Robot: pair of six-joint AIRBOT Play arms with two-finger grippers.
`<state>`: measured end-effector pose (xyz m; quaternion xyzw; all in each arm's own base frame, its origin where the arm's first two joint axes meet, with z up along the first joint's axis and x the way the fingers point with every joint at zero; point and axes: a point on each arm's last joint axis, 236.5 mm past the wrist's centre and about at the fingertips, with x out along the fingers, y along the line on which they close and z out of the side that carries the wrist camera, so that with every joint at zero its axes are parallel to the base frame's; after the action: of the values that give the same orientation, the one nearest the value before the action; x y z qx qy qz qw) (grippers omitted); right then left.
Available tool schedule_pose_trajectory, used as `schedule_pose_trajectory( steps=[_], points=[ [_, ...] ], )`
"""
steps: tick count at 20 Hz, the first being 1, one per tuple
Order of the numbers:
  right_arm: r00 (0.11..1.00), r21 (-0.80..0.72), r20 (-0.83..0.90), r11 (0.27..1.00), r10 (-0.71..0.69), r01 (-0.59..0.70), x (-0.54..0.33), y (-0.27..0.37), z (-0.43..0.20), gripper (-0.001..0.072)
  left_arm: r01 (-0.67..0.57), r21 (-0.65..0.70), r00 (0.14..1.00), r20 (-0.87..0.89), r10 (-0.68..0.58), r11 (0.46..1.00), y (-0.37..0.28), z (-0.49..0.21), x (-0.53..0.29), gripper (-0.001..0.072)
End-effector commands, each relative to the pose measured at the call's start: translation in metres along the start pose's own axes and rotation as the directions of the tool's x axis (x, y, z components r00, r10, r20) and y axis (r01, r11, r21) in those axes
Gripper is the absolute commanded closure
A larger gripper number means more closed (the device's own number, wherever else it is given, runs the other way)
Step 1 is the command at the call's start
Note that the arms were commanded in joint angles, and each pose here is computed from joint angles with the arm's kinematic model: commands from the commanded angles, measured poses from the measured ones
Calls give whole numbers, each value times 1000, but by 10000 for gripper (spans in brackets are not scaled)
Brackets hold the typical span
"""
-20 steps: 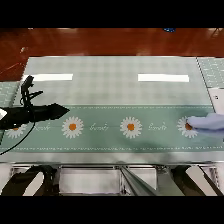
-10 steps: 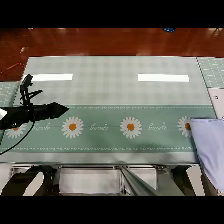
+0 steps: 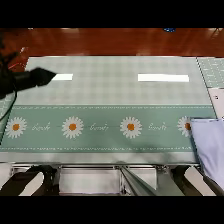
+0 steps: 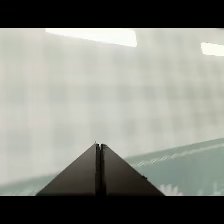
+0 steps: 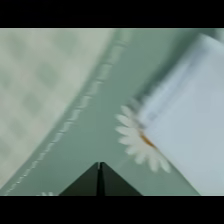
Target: Fold the shirts.
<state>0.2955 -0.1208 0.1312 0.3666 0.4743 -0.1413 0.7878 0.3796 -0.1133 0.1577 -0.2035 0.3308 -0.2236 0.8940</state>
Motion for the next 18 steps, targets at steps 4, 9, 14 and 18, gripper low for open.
schedule_pose_trajectory(
  steps=[4, 9, 14, 18],
  points=[
    [998, -632, -56, 774, -18, -21, 121, 180, -86, 685, 17, 256, 930, -359, 79, 966, -52, -37, 75, 688],
    [933, -683, -76, 700, -351, 207, 163, 115, -94, 684, -266, 151, 838, -452, 306, 952, 23, -70, 101, 687],
    [928, -682, -90, 701, -361, 207, 162, 113, -98, 684, -255, 154, 833, -467, 298, 955, 18, -75, 102, 687],
    [929, -682, -89, 701, -360, 207, 162, 113, -97, 684, -257, 153, 828, -473, 299, 954, 20, -78, 105, 687]
  ],
)
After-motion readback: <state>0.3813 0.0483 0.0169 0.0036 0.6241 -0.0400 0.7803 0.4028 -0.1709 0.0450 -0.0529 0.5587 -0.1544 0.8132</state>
